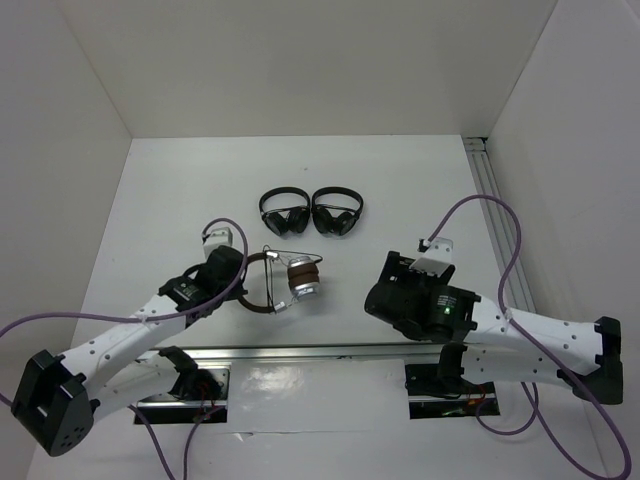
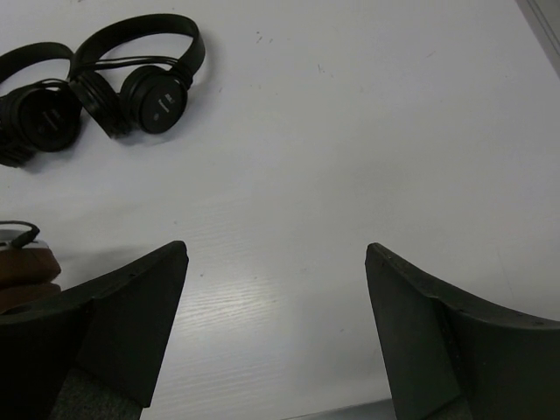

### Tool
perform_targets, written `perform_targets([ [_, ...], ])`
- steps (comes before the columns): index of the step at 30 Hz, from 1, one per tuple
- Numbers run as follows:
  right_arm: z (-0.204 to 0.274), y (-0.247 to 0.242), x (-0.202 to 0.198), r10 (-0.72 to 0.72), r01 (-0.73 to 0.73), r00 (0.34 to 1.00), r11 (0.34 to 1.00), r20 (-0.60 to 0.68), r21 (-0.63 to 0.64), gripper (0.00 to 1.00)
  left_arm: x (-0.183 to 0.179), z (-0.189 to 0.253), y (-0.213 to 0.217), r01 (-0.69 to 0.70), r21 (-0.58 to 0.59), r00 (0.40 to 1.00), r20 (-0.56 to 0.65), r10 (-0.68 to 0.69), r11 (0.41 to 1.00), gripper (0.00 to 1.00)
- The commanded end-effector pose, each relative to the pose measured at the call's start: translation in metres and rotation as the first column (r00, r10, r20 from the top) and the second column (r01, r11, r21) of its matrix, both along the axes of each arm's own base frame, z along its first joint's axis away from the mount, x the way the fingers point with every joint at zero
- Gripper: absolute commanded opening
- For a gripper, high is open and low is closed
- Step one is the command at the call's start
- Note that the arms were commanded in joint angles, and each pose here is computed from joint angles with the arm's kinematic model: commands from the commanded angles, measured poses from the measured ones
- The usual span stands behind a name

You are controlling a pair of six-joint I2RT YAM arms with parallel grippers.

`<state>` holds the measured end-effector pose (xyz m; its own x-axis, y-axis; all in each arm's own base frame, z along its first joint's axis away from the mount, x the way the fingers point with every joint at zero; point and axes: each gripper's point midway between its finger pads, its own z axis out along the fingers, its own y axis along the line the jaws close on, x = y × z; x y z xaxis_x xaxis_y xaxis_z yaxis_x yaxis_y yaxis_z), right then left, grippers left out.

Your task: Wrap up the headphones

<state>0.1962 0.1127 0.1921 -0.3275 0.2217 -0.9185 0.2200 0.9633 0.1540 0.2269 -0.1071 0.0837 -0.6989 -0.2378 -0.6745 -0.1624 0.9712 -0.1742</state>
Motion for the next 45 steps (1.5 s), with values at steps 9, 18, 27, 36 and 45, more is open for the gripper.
perform_targets([
  [9, -0.006, 0.007, 0.005, 0.008, -0.008, 0.999, 1.0, 0.039, -0.001, 0.91, 0.013, 0.009, -0.027, 0.103, -0.123, 0.994, 0.045, -0.098, 0.987, 0.0],
  [18, -0.016, 0.009, 0.005, 0.008, -0.008, 1.0, 1.0, 0.023, -0.014, 0.91, -0.012, 0.011, -0.022, 0.052, -0.124, 0.996, -0.059, -0.059, 0.991, 0.0],
  [27, -0.022, 0.013, 0.005, 0.021, -0.02, 1.0, 0.999, 0.011, -0.028, 0.91, 0.0, -0.007, -0.015, 0.016, -0.11, 0.997, -0.073, -0.024, 0.994, 0.0],
  [36, -0.029, 0.017, 0.008, 0.028, -0.028, 1.0, 0.998, -0.004, -0.059, 0.91, 0.029, -0.027, -0.01, 0.005, -0.107, 0.995, -0.102, -0.016, 0.994, 0.0],
  [45, -0.031, 0.02, 0.008, 0.046, -0.046, 0.999, 0.996, -0.009, -0.072, 0.91, 0.039, -0.062, -0.009, -0.02, -0.07, 0.984, -0.179, 0.007, 0.997, 0.0],
])
